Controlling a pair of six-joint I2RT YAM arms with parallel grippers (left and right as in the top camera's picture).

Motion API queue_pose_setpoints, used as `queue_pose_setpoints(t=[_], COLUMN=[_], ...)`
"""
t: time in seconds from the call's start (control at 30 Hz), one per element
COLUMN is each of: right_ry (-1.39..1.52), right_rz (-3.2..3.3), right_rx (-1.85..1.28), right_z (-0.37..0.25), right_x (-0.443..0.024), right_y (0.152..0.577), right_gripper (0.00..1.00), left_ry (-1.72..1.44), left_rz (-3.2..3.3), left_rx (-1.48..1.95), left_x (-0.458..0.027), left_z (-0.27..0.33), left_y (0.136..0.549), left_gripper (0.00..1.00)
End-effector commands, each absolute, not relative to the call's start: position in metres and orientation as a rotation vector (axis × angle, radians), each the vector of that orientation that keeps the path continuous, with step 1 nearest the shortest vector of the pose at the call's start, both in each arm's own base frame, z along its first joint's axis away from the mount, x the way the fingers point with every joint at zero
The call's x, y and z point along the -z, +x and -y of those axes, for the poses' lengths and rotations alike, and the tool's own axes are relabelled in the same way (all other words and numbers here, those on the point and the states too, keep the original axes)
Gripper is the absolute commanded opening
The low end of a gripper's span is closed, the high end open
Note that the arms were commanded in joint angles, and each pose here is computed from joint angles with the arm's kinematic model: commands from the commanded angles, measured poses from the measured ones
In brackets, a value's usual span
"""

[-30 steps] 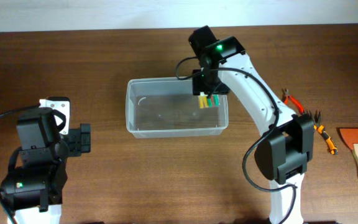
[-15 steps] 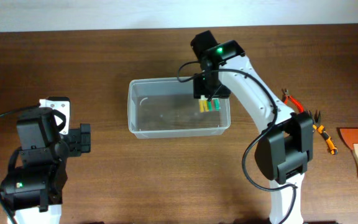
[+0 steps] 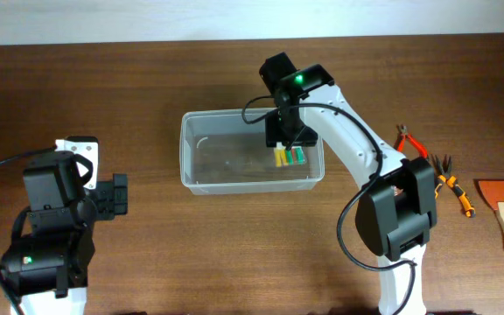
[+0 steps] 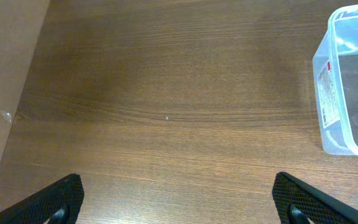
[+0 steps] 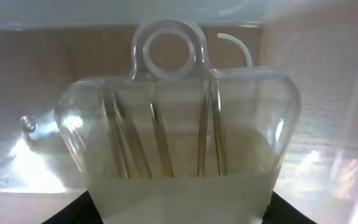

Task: Pack container
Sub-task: 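Lift the blister pack and carry it left over the container, then lower the blister pack into the container and open the right gripper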

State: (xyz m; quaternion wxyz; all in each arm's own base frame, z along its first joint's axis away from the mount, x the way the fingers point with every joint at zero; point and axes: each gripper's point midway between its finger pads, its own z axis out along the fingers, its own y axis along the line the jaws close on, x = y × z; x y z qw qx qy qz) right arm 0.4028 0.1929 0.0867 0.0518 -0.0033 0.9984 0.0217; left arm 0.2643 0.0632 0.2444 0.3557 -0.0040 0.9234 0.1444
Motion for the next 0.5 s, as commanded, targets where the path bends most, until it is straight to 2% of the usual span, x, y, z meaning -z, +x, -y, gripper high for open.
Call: queue_pose_setpoints(t=[0.0,0.1,0.47], right_ry=[0.032,0.047,0.047], right_rz=[-3.043,-3.044,-3.034], right_rx=[-0.068,-0.068,-0.075], right_z=[-0.192,-0.192,-0.192], right_x=[-0.079,-0.070,-0.057], right_y=[0.400,0.399,0.400], right_gripper=[0.59,0.62,0.63], left_ry=[-0.038,-0.038,-0.038], left_rz=[-2.367,-2.367,-2.367], left_rx=[-0.382,-0.382,-0.382], left_x=[-0.252,-0.252,-0.252], left_z=[-0.066,-0.066,-0.066], left_y=[0.266,0.266,0.266], left_gripper=[0.99,0.99,0.99])
